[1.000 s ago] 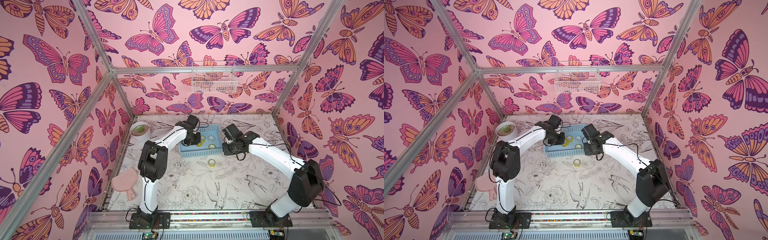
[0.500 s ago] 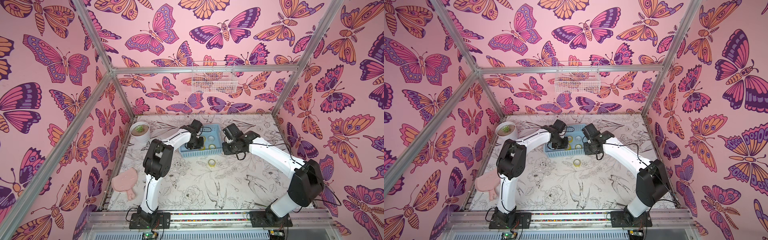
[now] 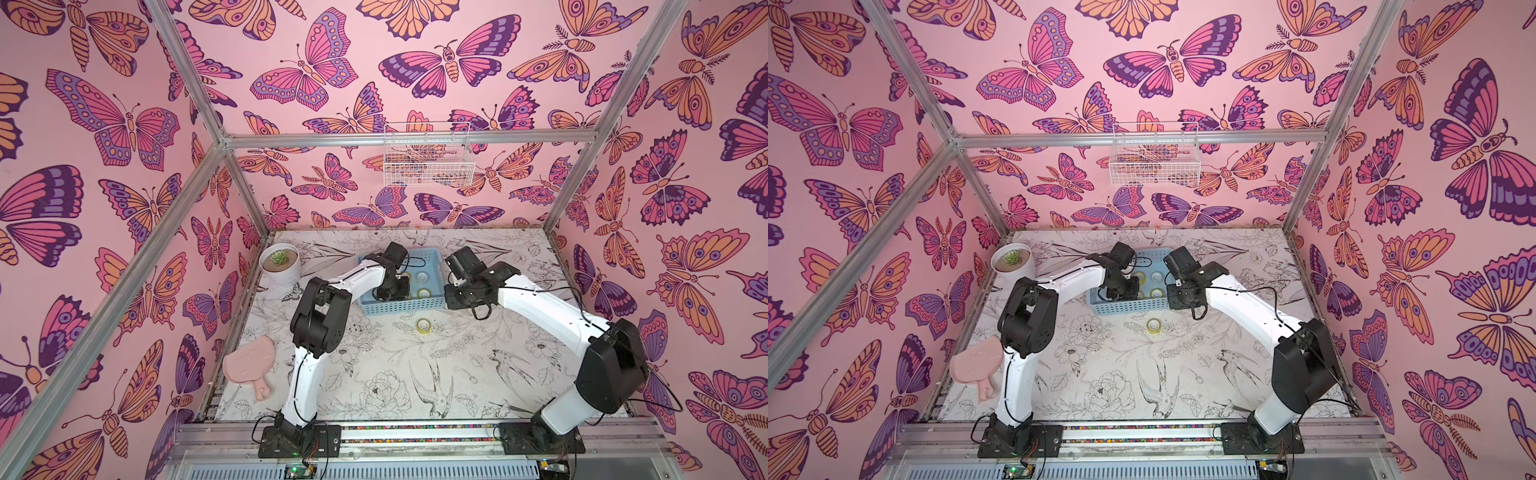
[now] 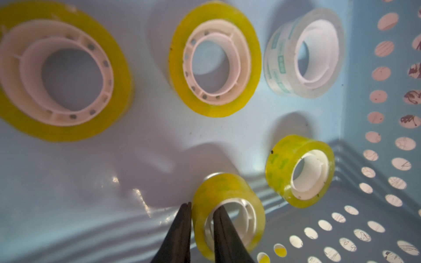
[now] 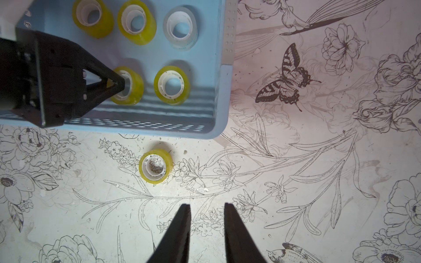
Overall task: Put the transparent tape into the storage box
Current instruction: Place the tape in the storage box, then pick up the tape from the center of the board.
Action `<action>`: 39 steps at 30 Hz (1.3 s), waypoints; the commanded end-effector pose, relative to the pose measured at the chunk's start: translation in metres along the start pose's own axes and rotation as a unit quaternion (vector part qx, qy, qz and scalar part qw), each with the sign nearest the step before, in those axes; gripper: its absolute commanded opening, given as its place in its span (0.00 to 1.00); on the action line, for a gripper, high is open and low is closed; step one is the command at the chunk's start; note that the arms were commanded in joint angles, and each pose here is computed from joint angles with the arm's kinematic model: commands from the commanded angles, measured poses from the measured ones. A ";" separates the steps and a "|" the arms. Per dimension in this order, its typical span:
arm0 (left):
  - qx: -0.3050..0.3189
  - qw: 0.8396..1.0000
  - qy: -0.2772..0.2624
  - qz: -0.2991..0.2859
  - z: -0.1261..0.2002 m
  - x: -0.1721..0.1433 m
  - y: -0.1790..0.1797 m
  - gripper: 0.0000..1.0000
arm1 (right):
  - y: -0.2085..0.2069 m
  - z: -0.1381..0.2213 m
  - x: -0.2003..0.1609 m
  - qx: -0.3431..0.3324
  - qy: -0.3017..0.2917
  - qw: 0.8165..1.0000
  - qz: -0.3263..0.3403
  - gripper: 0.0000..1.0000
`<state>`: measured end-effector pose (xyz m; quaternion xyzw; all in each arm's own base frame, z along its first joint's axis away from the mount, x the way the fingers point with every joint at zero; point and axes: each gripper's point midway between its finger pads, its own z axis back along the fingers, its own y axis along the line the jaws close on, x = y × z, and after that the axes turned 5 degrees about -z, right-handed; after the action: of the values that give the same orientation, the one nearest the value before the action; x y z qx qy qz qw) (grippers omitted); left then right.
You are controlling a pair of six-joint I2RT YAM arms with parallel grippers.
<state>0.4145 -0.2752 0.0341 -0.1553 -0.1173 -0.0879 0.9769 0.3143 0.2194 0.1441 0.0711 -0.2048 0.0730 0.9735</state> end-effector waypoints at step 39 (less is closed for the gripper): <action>-0.008 0.983 -0.182 0.019 0.188 -0.019 -0.001 0.40 | 0.062 -0.045 -0.041 0.055 0.028 0.996 0.057 0.45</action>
<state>0.3661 -0.2249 0.2003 -0.1869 -0.2837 -0.0600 0.9386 0.2901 0.2660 0.1050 0.1026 -0.1805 0.1205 0.9708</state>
